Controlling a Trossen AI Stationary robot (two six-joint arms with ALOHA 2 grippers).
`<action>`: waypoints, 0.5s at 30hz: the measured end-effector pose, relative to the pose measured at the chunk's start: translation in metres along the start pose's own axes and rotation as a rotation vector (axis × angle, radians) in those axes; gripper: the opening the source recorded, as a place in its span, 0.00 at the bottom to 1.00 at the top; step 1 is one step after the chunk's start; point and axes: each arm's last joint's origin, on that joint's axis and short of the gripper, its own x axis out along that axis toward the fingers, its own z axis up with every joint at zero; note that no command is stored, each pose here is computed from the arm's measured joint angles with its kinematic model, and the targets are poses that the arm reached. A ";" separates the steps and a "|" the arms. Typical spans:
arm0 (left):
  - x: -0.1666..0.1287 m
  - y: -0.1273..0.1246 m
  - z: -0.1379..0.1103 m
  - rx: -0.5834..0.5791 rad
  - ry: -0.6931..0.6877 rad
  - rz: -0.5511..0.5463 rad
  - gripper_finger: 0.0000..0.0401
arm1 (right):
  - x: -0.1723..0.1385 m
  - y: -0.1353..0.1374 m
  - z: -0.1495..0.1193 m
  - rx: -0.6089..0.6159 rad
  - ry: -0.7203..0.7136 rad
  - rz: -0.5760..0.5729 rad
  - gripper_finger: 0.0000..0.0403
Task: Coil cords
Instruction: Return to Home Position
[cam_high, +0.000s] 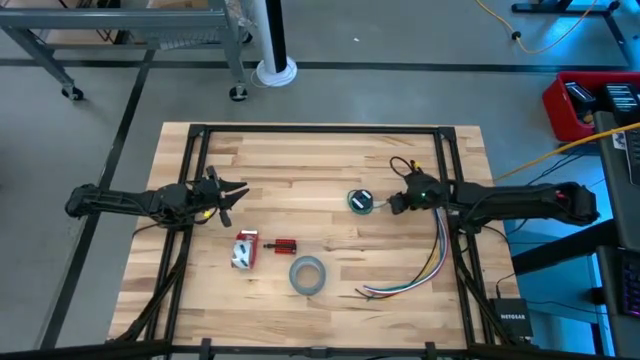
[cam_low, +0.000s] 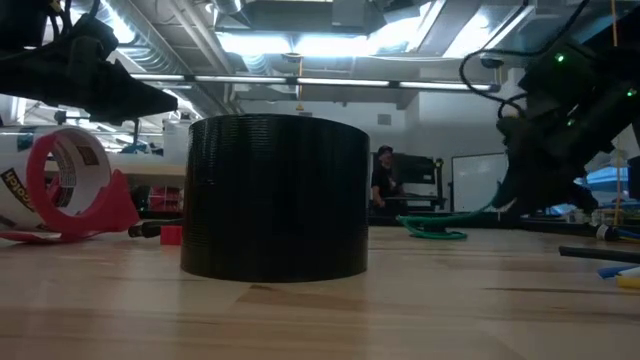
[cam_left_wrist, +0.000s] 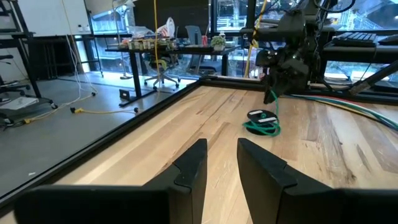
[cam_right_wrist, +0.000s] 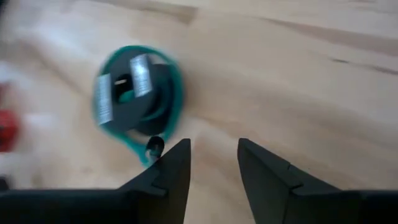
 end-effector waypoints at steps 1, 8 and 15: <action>0.000 0.000 0.000 0.000 0.000 0.000 0.20 | -0.002 0.001 0.000 -0.002 0.004 0.024 0.34; 0.000 0.000 0.000 0.000 0.000 0.000 0.20 | -0.018 0.004 0.002 -0.002 -0.003 0.142 0.34; 0.000 0.000 0.000 0.000 0.000 0.000 0.20 | -0.033 -0.003 -0.001 0.032 -0.037 0.125 0.34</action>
